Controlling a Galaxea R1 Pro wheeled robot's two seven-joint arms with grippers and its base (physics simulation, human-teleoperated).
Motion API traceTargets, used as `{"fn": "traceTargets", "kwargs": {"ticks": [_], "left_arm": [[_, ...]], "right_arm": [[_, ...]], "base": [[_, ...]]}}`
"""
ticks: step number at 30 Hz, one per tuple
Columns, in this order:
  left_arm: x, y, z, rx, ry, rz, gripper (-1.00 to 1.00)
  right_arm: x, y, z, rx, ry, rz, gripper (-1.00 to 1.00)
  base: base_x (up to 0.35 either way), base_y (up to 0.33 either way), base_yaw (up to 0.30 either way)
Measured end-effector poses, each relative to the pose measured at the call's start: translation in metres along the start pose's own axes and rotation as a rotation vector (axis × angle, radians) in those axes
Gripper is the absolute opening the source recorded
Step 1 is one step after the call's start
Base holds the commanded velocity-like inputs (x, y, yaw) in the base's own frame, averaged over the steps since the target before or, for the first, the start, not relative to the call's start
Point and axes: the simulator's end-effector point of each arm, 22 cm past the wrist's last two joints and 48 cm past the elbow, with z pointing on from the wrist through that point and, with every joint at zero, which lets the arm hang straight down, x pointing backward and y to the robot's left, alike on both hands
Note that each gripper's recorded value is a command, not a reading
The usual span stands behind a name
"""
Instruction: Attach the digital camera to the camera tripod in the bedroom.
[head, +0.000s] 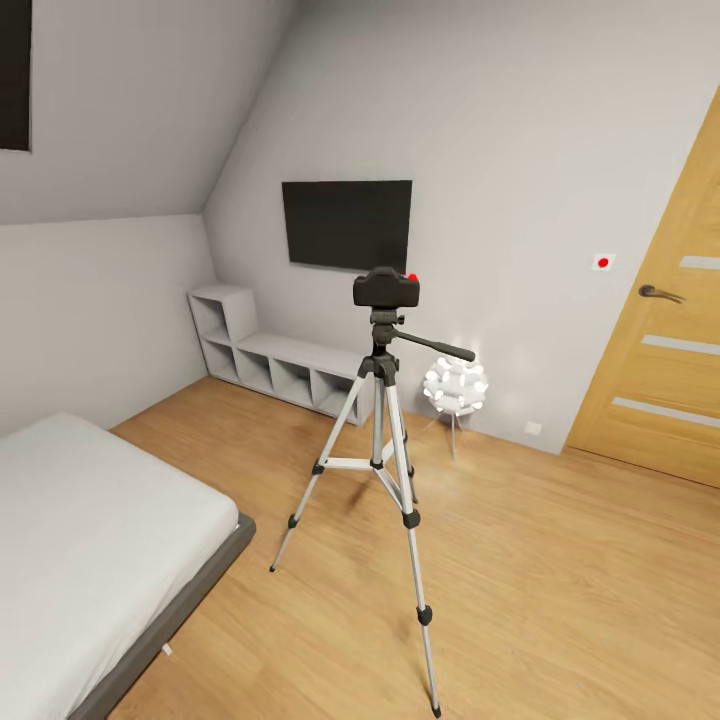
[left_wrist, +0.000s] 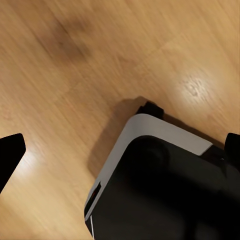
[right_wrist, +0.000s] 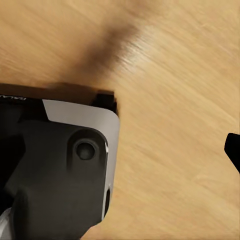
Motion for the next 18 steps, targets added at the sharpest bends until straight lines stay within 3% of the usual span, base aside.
{"fn": "traceTargets", "kwargs": {"ticks": [18], "left_arm": [[0.018, -0.002, -0.001, 0.007, 0.015, 0.004, 1.0]], "right_arm": [[0.054, 0.018, 0.013, -0.021, -0.021, 0.023, 1.0]], "base": [[0.0, 0.0, 0.0]]}}
